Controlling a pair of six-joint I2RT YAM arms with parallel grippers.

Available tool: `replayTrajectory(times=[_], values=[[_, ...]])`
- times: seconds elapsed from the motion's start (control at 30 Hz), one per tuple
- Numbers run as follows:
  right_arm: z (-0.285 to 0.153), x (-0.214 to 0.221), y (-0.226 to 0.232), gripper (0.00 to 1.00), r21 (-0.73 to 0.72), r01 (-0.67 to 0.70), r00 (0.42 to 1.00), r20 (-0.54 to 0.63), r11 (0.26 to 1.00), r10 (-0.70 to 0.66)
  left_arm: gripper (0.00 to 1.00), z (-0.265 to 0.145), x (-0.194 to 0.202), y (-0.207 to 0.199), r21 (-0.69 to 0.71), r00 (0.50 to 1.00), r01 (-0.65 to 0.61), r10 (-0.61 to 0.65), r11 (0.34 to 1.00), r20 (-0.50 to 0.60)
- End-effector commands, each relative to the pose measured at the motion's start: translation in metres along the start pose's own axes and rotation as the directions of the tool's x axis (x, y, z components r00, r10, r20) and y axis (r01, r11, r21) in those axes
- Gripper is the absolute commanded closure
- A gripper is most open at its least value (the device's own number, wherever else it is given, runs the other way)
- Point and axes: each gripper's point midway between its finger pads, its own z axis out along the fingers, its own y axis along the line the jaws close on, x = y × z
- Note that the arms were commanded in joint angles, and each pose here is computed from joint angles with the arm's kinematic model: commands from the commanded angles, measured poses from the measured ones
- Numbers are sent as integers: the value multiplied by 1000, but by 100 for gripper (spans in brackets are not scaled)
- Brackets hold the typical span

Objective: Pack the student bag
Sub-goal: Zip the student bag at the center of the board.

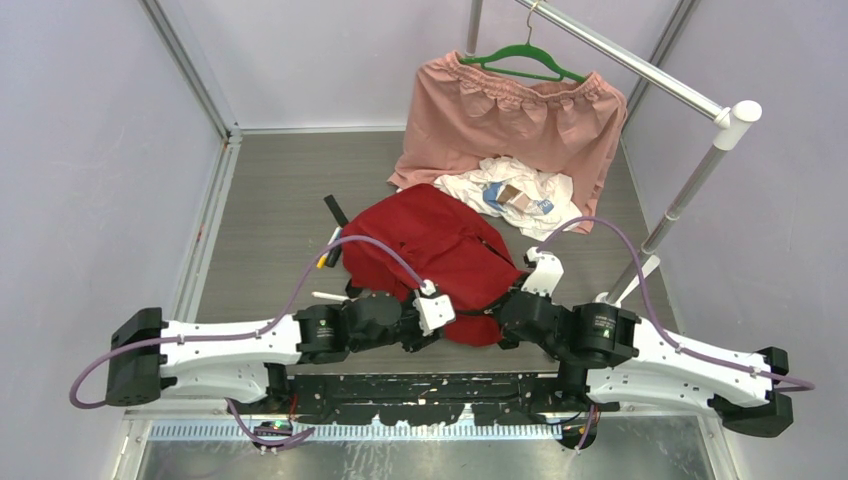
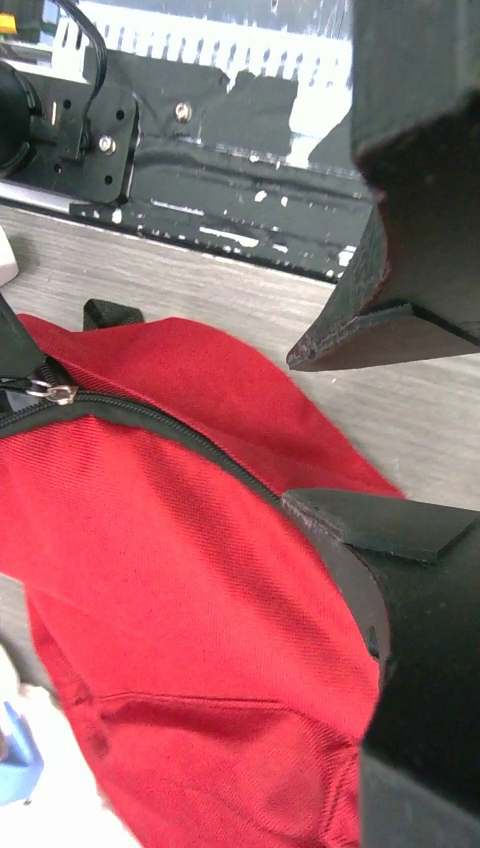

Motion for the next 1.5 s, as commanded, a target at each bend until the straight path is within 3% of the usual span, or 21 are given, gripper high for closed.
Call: replayTrajectory(times=[0.0, 0.13, 0.4, 0.57, 0.63, 0.67, 0.73, 0.8, 1.0, 1.3, 1.47], values=[[-7, -20, 4, 99, -17, -56, 996, 74, 998, 57, 48, 15, -43, 10, -56, 980, -140, 147, 989, 136], [-7, -19, 6, 99, -20, -53, 996, 67, 998, 55, 41, 32, -42, 4, -73, 964, -236, 243, 969, 111], [-5, -15, 11, 99, -28, -52, 998, 47, 998, 53, 41, 64, -42, 5, -105, 948, -296, 305, 949, 87], [-6, -18, 9, 99, -27, -57, 997, 58, 998, 59, 44, 77, -31, 6, -79, 964, -252, 258, 964, 70], [-8, -20, 6, 99, -25, -73, 995, 68, 997, 74, 53, 78, -28, 8, -60, 972, -218, 222, 974, 73], [-9, -20, 5, 99, -29, -80, 994, 70, 996, 81, 64, 78, -27, 8, -45, 974, -211, 213, 977, 73], [-10, -21, 3, 99, -37, -94, 992, 76, 995, 97, 96, 76, -28, 5, -12, 974, -213, 213, 977, 76], [-11, -23, -2, 99, -27, -104, 990, 92, 994, 106, 100, 73, -30, 4, -3, 974, -213, 213, 977, 78], [-16, -38, -29, 99, 78, -83, 982, 175, 994, 69, 100, 45, -24, 9, -29, 988, -133, 135, 991, 80], [-15, -26, -51, 99, 139, -71, 986, 156, 988, 49, 100, -31, -1, 46, -229, 988, 27, 8, 973, 151], [-12, -23, -45, 99, 121, -50, 990, 136, 991, 34, 100, -70, -1, 70, -342, 972, 55, 29, 938, 235]])
